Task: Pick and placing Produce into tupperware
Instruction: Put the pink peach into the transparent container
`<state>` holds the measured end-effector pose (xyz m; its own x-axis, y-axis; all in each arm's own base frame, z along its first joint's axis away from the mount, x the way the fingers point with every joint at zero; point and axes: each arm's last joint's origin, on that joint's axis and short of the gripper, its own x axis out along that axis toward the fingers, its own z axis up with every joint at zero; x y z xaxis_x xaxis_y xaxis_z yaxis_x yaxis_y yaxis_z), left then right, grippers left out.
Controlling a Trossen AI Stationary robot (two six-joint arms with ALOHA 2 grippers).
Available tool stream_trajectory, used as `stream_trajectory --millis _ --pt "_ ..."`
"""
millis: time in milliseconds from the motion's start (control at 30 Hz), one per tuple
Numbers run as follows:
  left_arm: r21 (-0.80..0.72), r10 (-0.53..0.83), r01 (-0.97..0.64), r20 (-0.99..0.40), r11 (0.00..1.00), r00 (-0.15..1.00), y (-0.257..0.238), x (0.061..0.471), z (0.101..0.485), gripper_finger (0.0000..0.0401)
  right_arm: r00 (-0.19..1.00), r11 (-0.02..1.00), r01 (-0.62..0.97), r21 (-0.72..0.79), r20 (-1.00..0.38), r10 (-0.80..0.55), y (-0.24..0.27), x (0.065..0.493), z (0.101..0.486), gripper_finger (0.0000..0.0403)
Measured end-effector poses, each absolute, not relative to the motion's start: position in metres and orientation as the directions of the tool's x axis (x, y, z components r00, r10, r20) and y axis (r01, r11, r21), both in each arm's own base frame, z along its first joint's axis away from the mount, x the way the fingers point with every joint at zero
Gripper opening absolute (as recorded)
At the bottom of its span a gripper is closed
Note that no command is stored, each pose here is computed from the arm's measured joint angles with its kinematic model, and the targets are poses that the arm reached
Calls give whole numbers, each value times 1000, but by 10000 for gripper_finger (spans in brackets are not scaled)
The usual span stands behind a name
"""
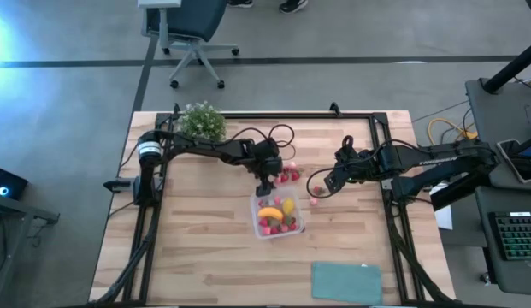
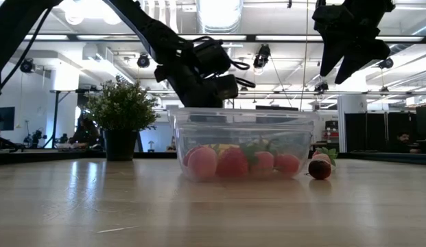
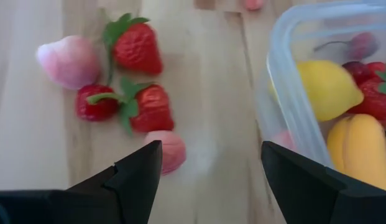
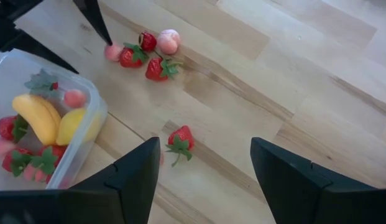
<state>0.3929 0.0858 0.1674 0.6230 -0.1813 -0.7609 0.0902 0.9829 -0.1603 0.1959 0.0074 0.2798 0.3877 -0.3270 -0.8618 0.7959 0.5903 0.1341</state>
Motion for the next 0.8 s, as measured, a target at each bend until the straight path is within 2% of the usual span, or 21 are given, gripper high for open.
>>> stream_trajectory --millis 200,533,700,800 --pt "-218 -217 75 -759 973 614 82 393 167 260 384 602 787 133 -870 -309 8 196 278 246" --pt "-225 -230 88 -754 970 615 78 393 174 260 382 643 757 120 -878 -287 9 196 278 245" --pt "-93 -82 15 -782 996 618 85 393 174 260 381 642 758 114 -876 -295 8 195 278 245" --pt "-62 -59 18 -776 998 628 89 393 175 260 380 644 757 110 -876 -297 8 195 277 243"
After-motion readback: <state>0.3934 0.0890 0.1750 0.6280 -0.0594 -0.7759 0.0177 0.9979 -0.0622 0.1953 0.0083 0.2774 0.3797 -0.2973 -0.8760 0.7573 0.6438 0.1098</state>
